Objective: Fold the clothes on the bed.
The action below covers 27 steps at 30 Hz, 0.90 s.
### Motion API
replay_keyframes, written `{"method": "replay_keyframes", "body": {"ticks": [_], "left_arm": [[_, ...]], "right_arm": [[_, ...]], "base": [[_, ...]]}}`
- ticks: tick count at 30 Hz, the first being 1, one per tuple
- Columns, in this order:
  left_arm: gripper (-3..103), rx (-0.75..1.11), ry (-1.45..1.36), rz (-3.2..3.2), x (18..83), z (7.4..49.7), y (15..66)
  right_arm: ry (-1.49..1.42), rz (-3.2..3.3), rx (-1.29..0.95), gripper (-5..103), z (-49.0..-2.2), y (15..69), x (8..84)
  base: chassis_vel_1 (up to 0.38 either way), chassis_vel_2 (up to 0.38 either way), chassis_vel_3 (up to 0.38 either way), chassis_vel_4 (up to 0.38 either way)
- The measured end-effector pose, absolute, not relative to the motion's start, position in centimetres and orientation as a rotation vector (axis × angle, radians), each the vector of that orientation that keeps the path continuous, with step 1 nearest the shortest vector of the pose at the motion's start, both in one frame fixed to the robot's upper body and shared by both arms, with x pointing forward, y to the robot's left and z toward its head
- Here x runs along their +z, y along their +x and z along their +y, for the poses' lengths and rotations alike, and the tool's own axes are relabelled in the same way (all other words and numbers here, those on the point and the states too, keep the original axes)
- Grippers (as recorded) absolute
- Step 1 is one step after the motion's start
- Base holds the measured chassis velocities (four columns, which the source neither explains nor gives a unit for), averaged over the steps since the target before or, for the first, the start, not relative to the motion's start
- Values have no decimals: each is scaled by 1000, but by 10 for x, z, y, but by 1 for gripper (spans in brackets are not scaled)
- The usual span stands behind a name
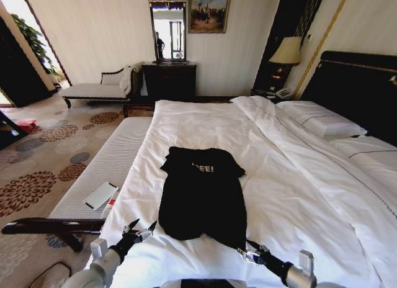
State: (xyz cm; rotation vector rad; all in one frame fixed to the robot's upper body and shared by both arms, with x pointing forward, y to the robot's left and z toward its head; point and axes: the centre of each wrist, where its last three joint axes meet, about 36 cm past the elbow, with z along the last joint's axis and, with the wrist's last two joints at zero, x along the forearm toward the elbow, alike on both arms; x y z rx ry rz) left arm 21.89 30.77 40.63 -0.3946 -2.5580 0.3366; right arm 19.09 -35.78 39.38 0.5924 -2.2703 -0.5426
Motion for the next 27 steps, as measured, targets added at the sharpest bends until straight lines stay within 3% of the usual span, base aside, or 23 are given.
{"method": "replay_keyframes", "body": {"ticks": [2, 5, 8, 10, 16, 17, 21, 23, 27], "left_arm": [[100, 338, -396, -2557, 406, 306, 219], [100, 340, -397, -2558, 407, 304, 220], [100, 340, -398, -2559, 408, 303, 220], [100, 340, -398, -2559, 408, 303, 220], [100, 344, -393, -2554, 405, 302, 220], [100, 344, -393, -2554, 405, 302, 220], [100, 353, -393, -2547, 404, 300, 219], [100, 362, -395, -2540, 405, 298, 218], [100, 420, -415, -2490, 411, 285, 214]], "right_arm": [[599, -2271, -548, 103, -356, 194, 393], [603, -2271, -551, 95, -354, 198, 393], [591, -2266, -544, 79, -357, 198, 390], [588, -2264, -541, 79, -358, 197, 390], [584, -2258, -535, 52, -359, 194, 388], [584, -2258, -535, 52, -359, 194, 388], [581, -2255, -533, 30, -359, 191, 387], [580, -2256, -531, 30, -359, 191, 388], [582, -2262, -521, 9, -360, 191, 390]], "base": [[0, 0, 0, 0], [0, 0, 0, 0], [0, 0, 0, 0], [0, 0, 0, 0], [0, 0, 0, 0], [0, 0, 0, 0], [0, 0, 0, 0], [0, 0, 0, 0], [0, 0, 0, 0]]}}
